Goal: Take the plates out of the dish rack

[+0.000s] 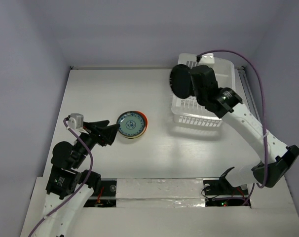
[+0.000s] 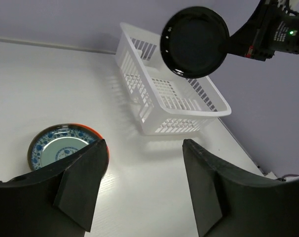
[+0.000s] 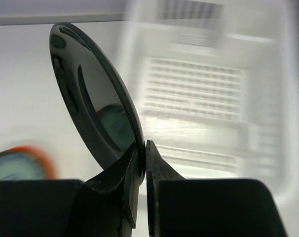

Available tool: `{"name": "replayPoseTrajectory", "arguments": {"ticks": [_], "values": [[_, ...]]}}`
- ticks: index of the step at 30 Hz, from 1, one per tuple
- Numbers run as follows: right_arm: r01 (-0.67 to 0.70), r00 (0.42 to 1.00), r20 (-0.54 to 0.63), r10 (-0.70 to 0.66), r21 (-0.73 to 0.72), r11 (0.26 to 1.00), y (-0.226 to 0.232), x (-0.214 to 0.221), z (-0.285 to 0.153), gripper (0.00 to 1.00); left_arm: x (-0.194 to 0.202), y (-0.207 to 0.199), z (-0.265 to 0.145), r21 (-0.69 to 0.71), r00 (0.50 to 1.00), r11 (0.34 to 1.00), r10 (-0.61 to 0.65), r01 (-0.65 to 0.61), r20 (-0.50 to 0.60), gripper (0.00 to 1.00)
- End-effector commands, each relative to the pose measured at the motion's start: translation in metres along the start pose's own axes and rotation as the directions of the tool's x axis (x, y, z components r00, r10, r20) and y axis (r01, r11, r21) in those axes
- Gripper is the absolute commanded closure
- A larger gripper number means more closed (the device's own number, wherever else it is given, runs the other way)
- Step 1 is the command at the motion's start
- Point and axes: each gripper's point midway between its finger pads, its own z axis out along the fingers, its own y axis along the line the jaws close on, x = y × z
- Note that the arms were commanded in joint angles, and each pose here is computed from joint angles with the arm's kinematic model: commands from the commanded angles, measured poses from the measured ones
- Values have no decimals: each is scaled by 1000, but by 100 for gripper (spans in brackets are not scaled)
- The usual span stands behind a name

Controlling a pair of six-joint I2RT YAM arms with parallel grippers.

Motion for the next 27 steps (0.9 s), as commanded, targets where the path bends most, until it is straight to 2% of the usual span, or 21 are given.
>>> {"name": "replayPoseTrajectory", "arguments": {"ticks": [1, 3, 4, 7, 11, 19, 21, 24, 25, 26, 27], "values": [[-153, 985, 2, 171, -439, 885, 114, -18, -23, 100, -8, 5, 3, -29, 999, 1000, 2, -1, 33, 37], [-148, 988, -42, 148, -517, 843, 148, 3, -22, 100, -10, 7, 2, -46, 999, 999, 0, 2, 48, 31], [-153, 987, -51, 155, -615, 773, 176, 3, -35, 100, -12, 8, 1, -54, 999, 999, -1, 4, 54, 30], [-199, 980, -141, 141, -733, 651, 223, 31, -37, 100, -15, 18, 1, -102, 997, 995, 0, 7, 73, 28], [-216, 973, -223, 60, -783, 584, 264, 74, -35, 100, -20, 32, 2, -164, 996, 986, 7, 9, 93, 27], [-270, 931, -365, -32, -741, 615, 277, 154, -12, 100, -20, 45, 7, -210, 996, 978, 12, 6, 84, 22], [-276, 920, -389, -37, -713, 644, 271, 171, -6, 98, -18, 46, 8, -211, 997, 977, 11, 6, 76, 21], [-275, 919, -393, -29, -692, 667, 263, 180, -3, 77, -16, 47, 10, -209, 998, 978, 7, 7, 65, 21], [-273, 919, -392, -30, -691, 669, 262, 181, -2, 68, -15, 47, 10, -209, 998, 978, 4, 9, 62, 21], [-266, 920, -390, -36, -689, 675, 260, 182, -2, 48, -17, 49, 10, -217, 998, 976, 5, 9, 66, 21], [-253, 921, -386, -49, -692, 676, 261, 184, -5, 40, -17, 49, 11, -220, 998, 976, 6, 8, 64, 21]]}}
